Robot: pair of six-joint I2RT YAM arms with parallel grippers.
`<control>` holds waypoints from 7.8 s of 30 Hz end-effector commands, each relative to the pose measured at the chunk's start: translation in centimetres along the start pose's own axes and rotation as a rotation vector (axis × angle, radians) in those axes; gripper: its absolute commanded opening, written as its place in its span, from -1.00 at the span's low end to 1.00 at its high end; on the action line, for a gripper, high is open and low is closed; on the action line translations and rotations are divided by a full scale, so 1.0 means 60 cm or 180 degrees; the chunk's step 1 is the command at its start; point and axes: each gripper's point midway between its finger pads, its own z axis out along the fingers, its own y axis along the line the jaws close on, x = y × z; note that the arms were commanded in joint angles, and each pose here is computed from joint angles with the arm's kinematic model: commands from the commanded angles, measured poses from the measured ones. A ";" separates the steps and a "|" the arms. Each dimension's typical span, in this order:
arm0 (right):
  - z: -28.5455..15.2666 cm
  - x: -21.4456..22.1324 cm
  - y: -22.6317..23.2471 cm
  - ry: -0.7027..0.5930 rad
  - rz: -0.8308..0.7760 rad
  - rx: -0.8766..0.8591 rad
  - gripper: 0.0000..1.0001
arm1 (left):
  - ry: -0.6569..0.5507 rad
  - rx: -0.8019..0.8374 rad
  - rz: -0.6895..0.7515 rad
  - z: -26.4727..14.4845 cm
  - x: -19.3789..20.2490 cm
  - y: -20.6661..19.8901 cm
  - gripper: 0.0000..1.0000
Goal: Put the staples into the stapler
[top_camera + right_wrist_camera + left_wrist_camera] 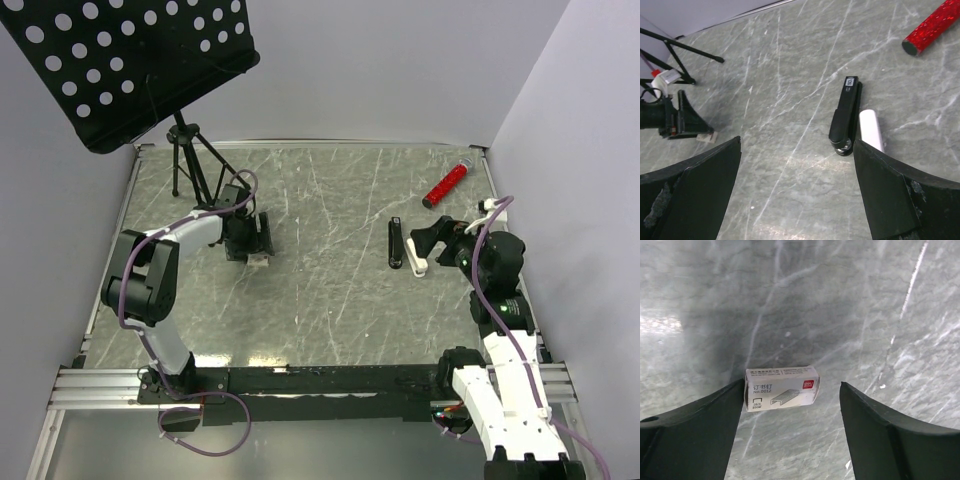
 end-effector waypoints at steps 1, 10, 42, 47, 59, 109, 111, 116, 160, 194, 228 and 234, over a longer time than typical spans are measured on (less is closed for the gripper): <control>0.008 0.002 0.019 0.0001 0.0128 -0.0204 1.00 | 0.0004 0.0147 0.0157 0.004 0.001 -0.020 0.60; 0.030 0.031 0.029 0.0309 0.0391 -0.0346 0.99 | 0.0090 0.0223 0.0223 0.017 0.007 -0.036 0.42; 0.178 0.313 0.197 0.1953 0.1148 -0.0961 0.50 | 0.0313 0.0663 0.0746 0.049 0.089 -0.166 0.20; 0.199 0.341 0.198 0.2092 0.1200 -0.0922 0.23 | 0.0345 0.0721 0.0760 0.052 0.103 -0.176 0.17; 0.255 0.366 0.214 0.2280 0.1078 -0.0991 -0.11 | 0.0315 0.0617 0.0700 0.055 0.101 -0.172 0.07; 0.288 0.398 0.189 0.2473 -0.0005 -0.0462 -1.00 | 0.0374 0.0719 0.0540 0.056 0.115 -0.178 -0.05; 0.282 0.396 0.188 0.2505 -0.0092 -0.0424 -1.00 | 0.0333 0.0661 0.0549 0.052 0.114 -0.169 -0.02; 0.266 0.379 0.186 0.2565 -0.0281 -0.0409 -1.00 | 0.0144 0.0649 0.0594 0.023 0.116 -0.154 0.12; 0.256 0.369 0.183 0.2538 -0.0237 0.0138 -0.28 | -0.1541 0.0794 0.0831 -0.124 0.097 -0.161 0.64; 0.262 0.411 0.175 0.2801 -0.0483 0.0330 -0.62 | -0.1463 0.0874 0.0858 -0.121 0.107 -0.165 0.63; 0.263 0.398 0.201 0.2728 -0.0622 0.0159 -0.93 | -0.0676 0.1195 0.0104 0.010 0.064 -0.222 -0.19; 0.261 0.400 0.200 0.2728 -0.0590 0.0162 -0.89 | -0.0556 0.1171 0.0050 0.026 0.079 -0.215 -0.42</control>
